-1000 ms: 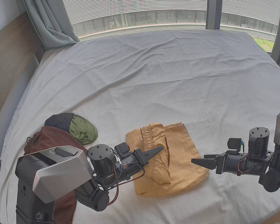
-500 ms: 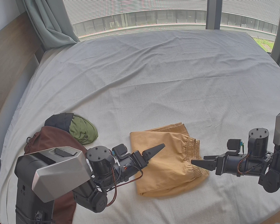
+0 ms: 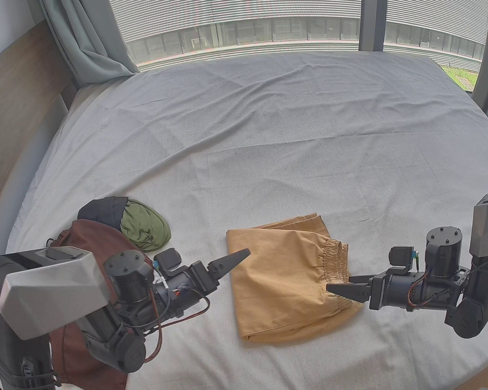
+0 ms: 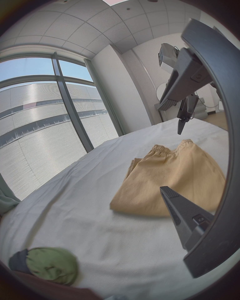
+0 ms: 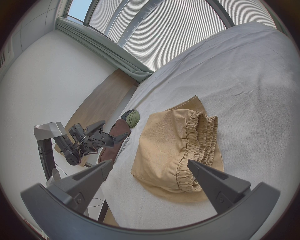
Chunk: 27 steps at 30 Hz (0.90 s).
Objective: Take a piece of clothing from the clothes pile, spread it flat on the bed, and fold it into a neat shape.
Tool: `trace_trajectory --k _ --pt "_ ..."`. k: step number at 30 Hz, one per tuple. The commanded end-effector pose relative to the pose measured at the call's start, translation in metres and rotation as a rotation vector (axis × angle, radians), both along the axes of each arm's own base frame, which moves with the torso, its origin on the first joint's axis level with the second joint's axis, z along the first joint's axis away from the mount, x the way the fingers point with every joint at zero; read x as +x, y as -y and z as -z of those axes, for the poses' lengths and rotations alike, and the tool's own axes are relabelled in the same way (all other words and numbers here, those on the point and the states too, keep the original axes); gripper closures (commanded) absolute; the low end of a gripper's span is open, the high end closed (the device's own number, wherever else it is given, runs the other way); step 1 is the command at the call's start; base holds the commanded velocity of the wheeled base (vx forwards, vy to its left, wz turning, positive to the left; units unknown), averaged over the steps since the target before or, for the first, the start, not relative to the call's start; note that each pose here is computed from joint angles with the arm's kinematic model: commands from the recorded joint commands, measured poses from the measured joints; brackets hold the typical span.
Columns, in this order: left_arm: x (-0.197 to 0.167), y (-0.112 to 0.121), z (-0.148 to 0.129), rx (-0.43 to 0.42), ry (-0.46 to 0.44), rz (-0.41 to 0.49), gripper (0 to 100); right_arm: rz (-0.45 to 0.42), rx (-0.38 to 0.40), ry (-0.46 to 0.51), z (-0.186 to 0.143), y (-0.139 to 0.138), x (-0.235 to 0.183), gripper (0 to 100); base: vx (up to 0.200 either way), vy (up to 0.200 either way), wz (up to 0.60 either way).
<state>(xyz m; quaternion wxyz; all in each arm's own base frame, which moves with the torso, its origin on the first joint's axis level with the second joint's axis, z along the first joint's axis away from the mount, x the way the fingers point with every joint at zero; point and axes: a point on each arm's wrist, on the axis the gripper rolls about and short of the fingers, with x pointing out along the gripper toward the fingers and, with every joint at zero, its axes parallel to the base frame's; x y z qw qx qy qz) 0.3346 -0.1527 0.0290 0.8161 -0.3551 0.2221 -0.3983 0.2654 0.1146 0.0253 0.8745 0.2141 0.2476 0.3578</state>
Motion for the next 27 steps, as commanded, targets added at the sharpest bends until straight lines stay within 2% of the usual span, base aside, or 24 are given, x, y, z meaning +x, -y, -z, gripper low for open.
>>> trace_trajectory --k 1,7,11,14,17,18,19,21,22,23,27 --pt "-0.012 -0.033 -0.026 0.025 0.062 -0.054 0 -0.007 -0.001 -0.006 0.002 -0.002 0.0 0 0.0 0.0 0.0" --pt "-0.034 -0.061 -0.045 0.04 0.08 -0.06 0 -0.007 -0.001 -0.008 0.003 -0.002 0.0 0 0.0 0.0 0.0" --pt "-0.046 -0.081 -0.063 0.036 0.126 -0.065 0 -0.013 -0.001 -0.01 0.003 -0.004 -0.001 0 0.0 0.0 0.0" --pt "-0.054 -0.092 -0.066 0.074 0.161 -0.09 0 -0.013 -0.001 -0.01 0.003 -0.004 -0.001 0 0.0 0.0 0.0" --pt "-0.062 -0.1 -0.058 0.155 0.2 -0.097 0 -0.01 -0.001 -0.008 0.003 -0.003 0.0 0 0.0 0.0 0.0" --pt "-0.062 -0.1 -0.058 0.155 0.2 -0.097 0 -0.01 -0.001 -0.008 0.003 -0.003 0.0 0 0.0 0.0 0.0" --pt "-0.066 -0.104 -0.053 0.243 0.271 -0.088 0 -0.01 -0.001 -0.01 0.003 -0.003 0.0 0 0.0 0.0 0.0" --pt "-0.076 -0.107 -0.045 0.353 0.35 -0.053 0 -0.007 -0.003 -0.013 0.005 -0.002 0.001 0 0.0 0.0 0.0" --pt "-0.079 -0.108 -0.043 0.38 0.373 -0.037 0 -0.007 -0.004 -0.015 0.005 -0.002 0.001 0 0.0 0.0 0.0" --pt "-0.086 -0.114 -0.037 0.44 0.431 0.006 0 -0.004 -0.006 -0.023 0.008 -0.002 0.002 0 0.0 0.0 0.0" --pt "-0.09 -0.125 -0.03 0.53 0.561 0.081 0 0.003 -0.009 -0.03 0.01 0.0 0.002 0 0.0 0.0 0.0"
